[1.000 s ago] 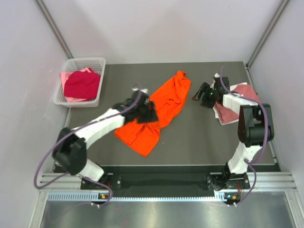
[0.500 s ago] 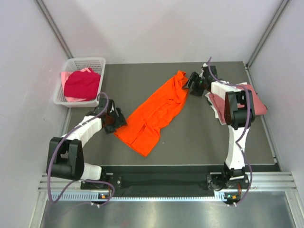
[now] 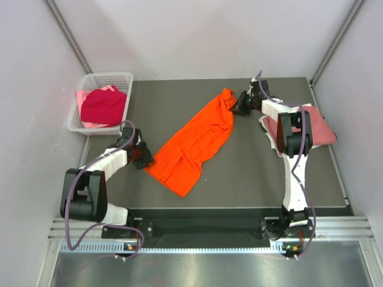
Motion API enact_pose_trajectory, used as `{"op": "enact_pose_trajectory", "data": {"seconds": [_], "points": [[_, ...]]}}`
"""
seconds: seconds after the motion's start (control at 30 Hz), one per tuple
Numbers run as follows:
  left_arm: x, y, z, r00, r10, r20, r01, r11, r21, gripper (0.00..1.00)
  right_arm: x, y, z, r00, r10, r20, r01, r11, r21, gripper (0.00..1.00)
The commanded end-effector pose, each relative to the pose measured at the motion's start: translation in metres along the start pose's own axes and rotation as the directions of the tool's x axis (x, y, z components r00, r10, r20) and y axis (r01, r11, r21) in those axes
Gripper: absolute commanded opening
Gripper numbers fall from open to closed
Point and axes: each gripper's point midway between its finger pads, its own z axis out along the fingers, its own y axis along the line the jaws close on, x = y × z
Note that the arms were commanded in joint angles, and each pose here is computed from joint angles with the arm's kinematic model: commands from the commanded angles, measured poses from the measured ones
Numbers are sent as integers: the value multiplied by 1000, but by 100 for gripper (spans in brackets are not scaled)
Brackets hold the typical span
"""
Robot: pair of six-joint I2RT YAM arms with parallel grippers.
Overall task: Fold and stack the t-shirts
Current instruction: Fold the tshirt
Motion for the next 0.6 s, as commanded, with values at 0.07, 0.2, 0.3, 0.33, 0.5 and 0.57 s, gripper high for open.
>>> {"op": "enact_pose_trajectory", "data": {"seconds": [0.07,0.2,0.3,0.33,0.5,0.57], "points": [[19,-7,10,998,0,-60,5,996,86,29,9,-1,14,998,-13,-54,13,1000,7,12],[37,-8,13,994,-19,-107,33,991,130,15,3,1,19,998,-16,-55,15,1000,-11,4],[54,-15,9,992,-8,-122,29,985,170,1,-5,3,24,999,-9,-44,8,1000,-21,4],[62,-16,9,991,1,-131,21,985,169,0,-10,2,27,999,-5,-38,4,1000,-29,4],[105,-45,3,983,73,-170,-38,979,202,0,-27,3,29,1000,8,-20,-9,999,-53,5],[125,-59,0,977,95,-191,-48,971,236,0,-30,3,28,1000,5,-16,-6,998,-56,5]]}}
